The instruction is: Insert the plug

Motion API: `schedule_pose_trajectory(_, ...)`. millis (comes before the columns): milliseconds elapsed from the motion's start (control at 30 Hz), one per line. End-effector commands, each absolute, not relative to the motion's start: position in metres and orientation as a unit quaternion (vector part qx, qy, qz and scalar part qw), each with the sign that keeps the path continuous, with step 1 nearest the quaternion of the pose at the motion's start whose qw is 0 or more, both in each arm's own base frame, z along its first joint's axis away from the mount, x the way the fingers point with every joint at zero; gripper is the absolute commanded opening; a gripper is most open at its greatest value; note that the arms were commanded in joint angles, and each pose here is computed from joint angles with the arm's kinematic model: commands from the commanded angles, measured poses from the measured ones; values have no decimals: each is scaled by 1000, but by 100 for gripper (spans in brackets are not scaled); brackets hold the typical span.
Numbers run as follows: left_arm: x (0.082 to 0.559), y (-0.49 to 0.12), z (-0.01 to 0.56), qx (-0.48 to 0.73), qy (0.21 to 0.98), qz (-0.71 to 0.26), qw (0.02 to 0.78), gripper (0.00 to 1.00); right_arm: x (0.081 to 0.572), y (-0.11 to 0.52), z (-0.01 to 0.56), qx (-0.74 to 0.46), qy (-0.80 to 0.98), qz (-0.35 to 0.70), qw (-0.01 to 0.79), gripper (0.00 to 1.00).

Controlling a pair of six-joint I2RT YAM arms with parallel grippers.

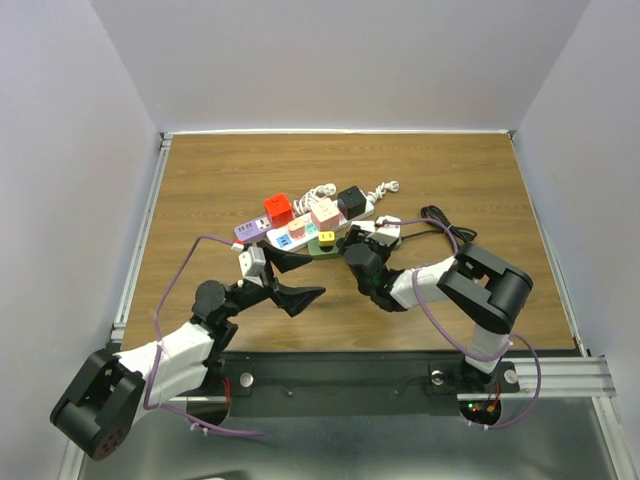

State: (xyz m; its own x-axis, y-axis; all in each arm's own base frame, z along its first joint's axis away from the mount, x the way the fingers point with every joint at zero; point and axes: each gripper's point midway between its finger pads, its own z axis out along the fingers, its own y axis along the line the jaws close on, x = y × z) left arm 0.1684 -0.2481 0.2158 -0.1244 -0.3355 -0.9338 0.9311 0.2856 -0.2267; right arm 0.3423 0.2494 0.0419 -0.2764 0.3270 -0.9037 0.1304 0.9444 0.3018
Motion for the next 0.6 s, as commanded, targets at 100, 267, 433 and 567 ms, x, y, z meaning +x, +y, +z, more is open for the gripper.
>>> schedule_pose_trajectory(100,166,-244,235,284,496,-528,629,98,184,201,-95,-27,961,-48,273,0)
schedule_pose_trajectory(267,169,-244,235,280,501,-524,630,98,216,212,-67,-25,947,-51,317,0)
schedule_pose_trajectory(433,174,-245,233,274,510,-518,630,98,250,210,-37,-7,928,-64,367,7)
schedule_pose_trajectory(567,177,-245,232,272,515,-516,628,98,275,213,-6,-3,911,-66,408,20)
